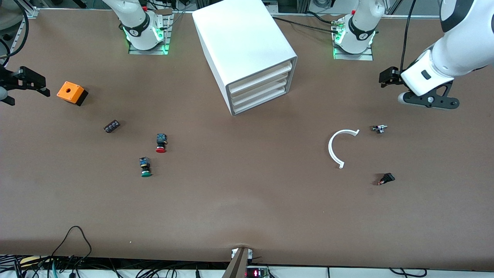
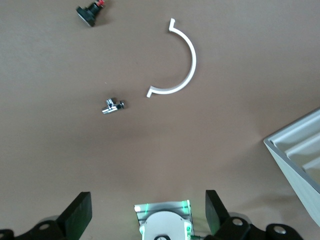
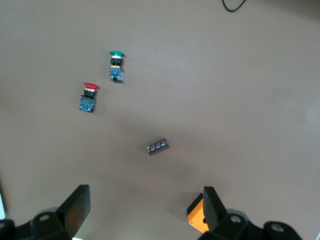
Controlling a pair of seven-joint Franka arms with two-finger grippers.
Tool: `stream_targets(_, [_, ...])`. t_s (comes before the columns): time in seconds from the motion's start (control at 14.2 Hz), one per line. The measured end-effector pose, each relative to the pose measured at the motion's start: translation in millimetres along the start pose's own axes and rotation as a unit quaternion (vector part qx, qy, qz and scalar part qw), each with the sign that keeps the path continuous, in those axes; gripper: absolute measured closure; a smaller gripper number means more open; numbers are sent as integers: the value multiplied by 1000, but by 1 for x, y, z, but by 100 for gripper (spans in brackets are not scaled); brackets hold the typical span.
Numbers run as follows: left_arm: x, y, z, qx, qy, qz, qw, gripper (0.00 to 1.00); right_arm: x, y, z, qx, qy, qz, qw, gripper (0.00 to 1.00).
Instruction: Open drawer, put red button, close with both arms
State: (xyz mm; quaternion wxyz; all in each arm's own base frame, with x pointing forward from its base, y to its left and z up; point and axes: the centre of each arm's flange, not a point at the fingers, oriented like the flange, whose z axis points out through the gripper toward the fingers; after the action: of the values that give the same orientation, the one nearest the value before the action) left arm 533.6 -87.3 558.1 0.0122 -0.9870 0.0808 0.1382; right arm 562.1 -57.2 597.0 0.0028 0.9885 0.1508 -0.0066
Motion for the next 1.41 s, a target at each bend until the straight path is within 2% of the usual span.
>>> stream_targets(0.14, [5,7,4,-39,-15,38,998,0,2,0,3,1,-2,-3,1000,0])
stream_targets(0.28, [11,18,13,-84,-27,79,993,0,4,0,5,2,-3,-36,999,0])
stream_targets(0.42, [23,30,26,-150,-35,124,980,0,5,-2,7,3,-3,-82,997,0])
stream_targets(0.64, [54,35,67,-254,-49,195,946,0,20,-5,23,3,0,-105,994,0])
stream_targets(0.78, [79,41,106,-327,-57,238,913,0,43,-20,36,3,25,-114,993,0])
stream_targets(0.92, [101,57,146,-389,-67,261,881,0,57,-32,48,29,39,-91,995,0])
stream_targets(0.99, [110,67,164,-409,-72,267,870,0,60,-33,55,43,39,-72,996,0])
stream_targets(1.2, [124,93,199,-463,-87,262,842,0,71,-37,81,68,20,-4,997,0])
stream_targets(1.41, [127,104,213,-484,-92,261,830,0,84,-63,98,73,5,-6,997,0])
